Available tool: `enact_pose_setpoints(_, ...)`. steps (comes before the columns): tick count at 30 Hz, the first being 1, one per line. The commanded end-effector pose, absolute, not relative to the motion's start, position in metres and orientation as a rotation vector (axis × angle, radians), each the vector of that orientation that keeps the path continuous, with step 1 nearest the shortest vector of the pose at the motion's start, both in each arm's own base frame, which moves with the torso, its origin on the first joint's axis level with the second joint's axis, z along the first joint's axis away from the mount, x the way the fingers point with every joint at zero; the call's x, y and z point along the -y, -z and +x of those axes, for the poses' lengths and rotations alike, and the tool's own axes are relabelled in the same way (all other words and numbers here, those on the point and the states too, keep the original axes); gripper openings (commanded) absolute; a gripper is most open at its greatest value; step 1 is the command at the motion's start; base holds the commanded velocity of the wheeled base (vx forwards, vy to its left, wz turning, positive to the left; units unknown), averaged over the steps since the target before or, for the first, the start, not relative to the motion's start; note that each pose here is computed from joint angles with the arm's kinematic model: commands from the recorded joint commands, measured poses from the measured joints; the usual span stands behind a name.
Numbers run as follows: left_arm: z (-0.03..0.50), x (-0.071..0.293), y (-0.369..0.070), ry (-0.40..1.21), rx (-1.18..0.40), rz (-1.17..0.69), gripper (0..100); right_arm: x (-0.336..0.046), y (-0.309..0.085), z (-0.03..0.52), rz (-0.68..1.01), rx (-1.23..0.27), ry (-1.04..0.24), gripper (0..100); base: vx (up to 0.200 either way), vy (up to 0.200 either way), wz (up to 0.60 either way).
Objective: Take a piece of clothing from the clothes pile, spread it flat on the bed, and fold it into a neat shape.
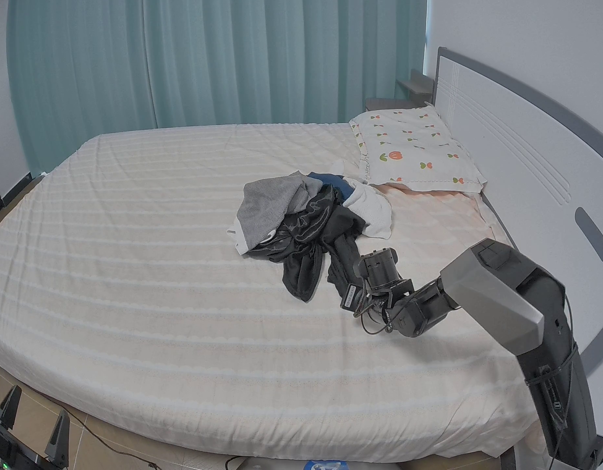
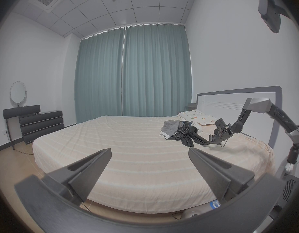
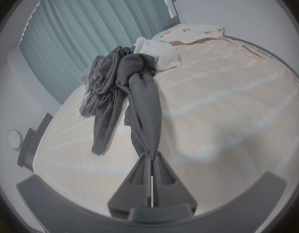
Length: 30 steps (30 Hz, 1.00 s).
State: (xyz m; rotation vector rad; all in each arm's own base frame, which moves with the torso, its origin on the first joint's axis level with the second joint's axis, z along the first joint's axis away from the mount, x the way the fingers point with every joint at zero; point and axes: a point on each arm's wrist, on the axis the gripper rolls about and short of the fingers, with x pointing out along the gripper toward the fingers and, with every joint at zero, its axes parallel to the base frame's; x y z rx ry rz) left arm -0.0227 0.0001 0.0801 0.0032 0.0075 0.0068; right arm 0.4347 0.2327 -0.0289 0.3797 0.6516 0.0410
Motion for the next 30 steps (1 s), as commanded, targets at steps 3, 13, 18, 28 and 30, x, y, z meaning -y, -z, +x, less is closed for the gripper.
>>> enact_pose_setpoints(3,-0.022,0.000,-0.075,-0.008,-0.021,0.003,100,-0.193,-0.033,0.319,0.367,-0.709,-0.210,0,0.000,0.000,0.00)
enact_pose_setpoints(13,-0.022,0.000,-0.075,-0.008,-0.021,0.003,100,-0.095,-0.037,0.186,0.247,-0.788,-0.470,0,0.000,0.000,0.00)
enact_pose_setpoints(18,-0.022,0.000,-0.075,-0.008,-0.021,0.005,100,-0.081,-0.036,0.170,0.302,-0.789,-0.510,0,0.000,0.000,0.00)
enact_pose_setpoints(28,-0.022,0.000,-0.075,-0.008,-0.021,0.002,100,-0.082,-0.037,0.175,0.383,-0.790,-0.551,0,0.000,0.000,0.00)
enact_pose_setpoints(30,-0.022,0.000,-0.075,-0.006,-0.021,0.006,100,-0.083,-0.038,0.179,0.374,-0.773,-0.544,0,0.000,0.000,0.00)
